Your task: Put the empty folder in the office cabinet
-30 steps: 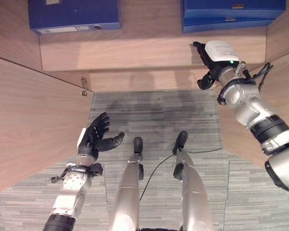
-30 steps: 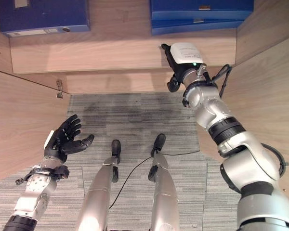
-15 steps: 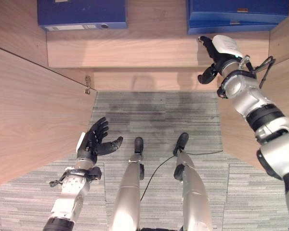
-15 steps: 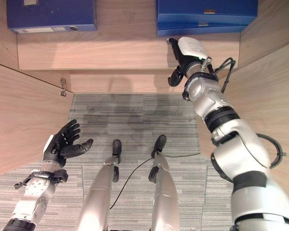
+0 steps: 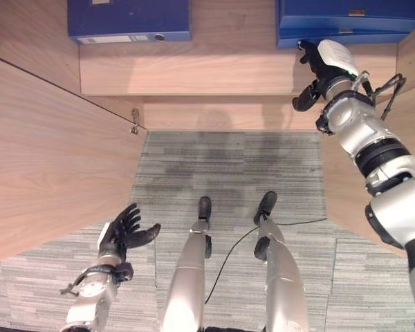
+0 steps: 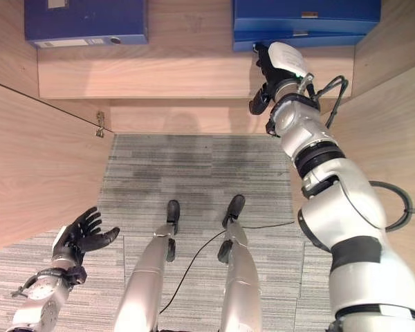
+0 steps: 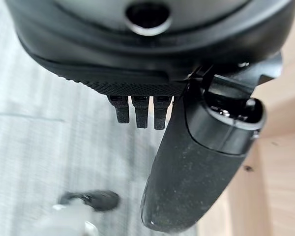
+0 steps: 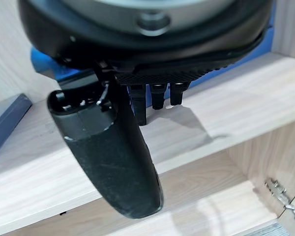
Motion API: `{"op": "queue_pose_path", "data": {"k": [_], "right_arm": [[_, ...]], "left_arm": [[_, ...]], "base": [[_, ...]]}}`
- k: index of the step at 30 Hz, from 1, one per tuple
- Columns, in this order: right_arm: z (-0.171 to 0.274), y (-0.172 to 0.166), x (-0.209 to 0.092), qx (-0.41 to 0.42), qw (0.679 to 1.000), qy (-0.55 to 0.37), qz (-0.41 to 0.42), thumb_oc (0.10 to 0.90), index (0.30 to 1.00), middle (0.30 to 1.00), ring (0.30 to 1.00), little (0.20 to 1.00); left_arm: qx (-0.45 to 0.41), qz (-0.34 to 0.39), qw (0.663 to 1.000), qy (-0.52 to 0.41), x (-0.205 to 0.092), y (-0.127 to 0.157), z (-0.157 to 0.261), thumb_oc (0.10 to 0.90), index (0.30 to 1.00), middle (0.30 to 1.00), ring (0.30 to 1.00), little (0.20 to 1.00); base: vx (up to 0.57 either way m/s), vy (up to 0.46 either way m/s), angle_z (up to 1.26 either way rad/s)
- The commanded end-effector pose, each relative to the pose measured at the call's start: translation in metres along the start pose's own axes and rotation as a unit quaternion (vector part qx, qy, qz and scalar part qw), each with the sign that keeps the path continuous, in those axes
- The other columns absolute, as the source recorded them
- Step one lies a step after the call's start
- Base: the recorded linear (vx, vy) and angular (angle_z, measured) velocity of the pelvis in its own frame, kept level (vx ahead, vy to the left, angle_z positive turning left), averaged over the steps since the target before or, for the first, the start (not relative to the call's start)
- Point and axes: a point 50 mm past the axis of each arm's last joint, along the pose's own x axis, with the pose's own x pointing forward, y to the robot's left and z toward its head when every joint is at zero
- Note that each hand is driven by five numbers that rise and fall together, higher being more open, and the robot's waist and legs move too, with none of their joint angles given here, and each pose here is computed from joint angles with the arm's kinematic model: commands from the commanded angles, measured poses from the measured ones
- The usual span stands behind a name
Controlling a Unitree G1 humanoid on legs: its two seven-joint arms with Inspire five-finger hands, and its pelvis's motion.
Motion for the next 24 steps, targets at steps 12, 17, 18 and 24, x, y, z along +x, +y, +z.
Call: {"op": "queue_pose_path", "data": {"k": [12, 17, 18, 24], "right_arm": [[-0.027, -0.093, 0.001, 0.024, 0.985, 0.070, -0.157, 0.800, 0.900, 0.900, 0.900, 0.900], [-0.016, -0.094, 0.003, 0.177, 0.967, 0.055, -0.177, 0.800, 0.900, 0.900, 0.900, 0.900], [-0.016, -0.094, 0.003, 0.177, 0.966, 0.056, -0.178, 0.800, 0.900, 0.900, 0.900, 0.900], [-0.011, -0.080, 0.004, 0.298, 0.937, 0.060, -0.175, 0.800, 0.900, 0.900, 0.900, 0.900]], "left_arm": [[0.007, 0.126, 0.985, 0.118, -0.027, 0.055, -0.058, 0.800, 0.900, 0.900, 0.900, 0.900], [-0.005, 0.160, 0.976, 0.150, -0.028, 0.059, -0.071, 0.800, 0.900, 0.900, 0.900, 0.900], [-0.005, 0.160, 0.976, 0.150, -0.028, 0.059, -0.071, 0.800, 0.900, 0.900, 0.900, 0.900], [-0.023, 0.173, 0.974, 0.148, -0.025, 0.056, -0.071, 0.800, 0.900, 0.900, 0.900, 0.900]], "base": [[0.01, -0.024, 0.07], [0.00, -0.011, 0.08], [0.00, 0.000, 0.00], [0.00, -0.001, -0.01]]}}
